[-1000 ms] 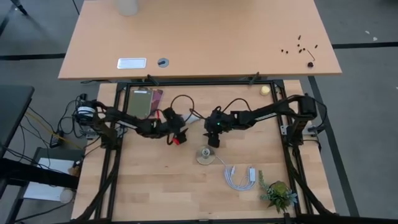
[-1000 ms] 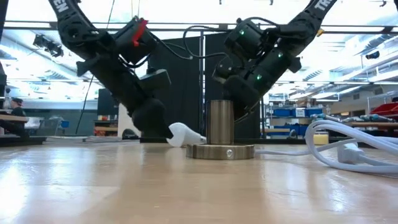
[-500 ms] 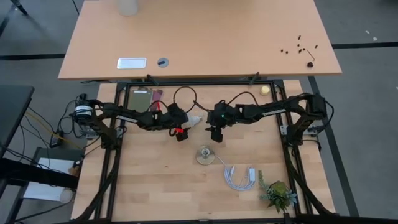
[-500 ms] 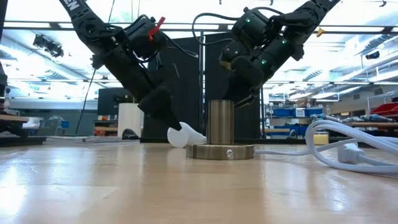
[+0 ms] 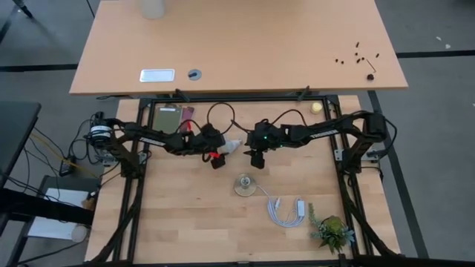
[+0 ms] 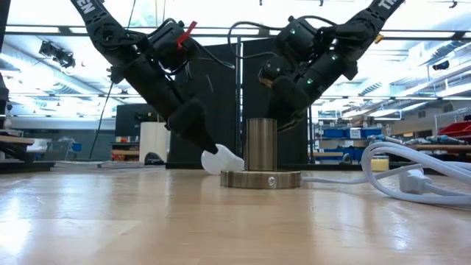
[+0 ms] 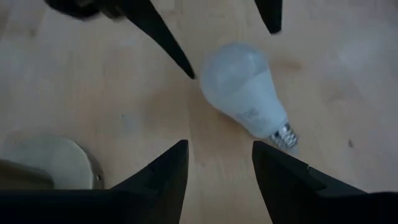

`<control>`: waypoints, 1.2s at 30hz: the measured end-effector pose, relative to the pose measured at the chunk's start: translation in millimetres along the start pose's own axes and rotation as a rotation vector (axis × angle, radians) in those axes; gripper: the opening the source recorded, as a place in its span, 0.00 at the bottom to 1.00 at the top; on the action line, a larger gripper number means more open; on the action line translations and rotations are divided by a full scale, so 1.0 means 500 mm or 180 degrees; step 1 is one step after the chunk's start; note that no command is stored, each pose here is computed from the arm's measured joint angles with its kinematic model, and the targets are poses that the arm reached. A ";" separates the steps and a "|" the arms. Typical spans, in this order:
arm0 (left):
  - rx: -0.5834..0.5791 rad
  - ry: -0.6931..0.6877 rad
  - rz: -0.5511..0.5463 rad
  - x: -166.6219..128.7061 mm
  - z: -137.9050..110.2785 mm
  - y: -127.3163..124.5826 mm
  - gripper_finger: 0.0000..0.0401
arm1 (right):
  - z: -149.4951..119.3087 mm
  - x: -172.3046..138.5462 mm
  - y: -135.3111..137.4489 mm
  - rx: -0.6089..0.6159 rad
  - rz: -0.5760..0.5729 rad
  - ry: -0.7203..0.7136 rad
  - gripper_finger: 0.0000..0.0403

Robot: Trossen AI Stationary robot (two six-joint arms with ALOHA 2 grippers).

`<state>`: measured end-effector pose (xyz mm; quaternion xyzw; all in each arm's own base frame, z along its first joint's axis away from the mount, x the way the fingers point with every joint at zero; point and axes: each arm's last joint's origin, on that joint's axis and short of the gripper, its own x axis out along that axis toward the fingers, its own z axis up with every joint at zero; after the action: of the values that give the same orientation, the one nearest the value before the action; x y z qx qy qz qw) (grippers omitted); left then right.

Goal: Screw lightbulb
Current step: Insert the white lightbulb into the desk lamp

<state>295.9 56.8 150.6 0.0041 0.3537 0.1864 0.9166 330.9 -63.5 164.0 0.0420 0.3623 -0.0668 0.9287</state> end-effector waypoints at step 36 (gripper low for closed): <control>-0.0312 -0.0032 0.0050 0.058 -0.027 -0.020 0.94 | 0.027 0.009 -0.110 -0.0794 0.0113 -0.0203 0.54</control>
<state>310.1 55.6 120.4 -0.0371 0.3394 0.2107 0.9160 334.7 -120.1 169.0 -0.0695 0.3373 -0.0061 0.9388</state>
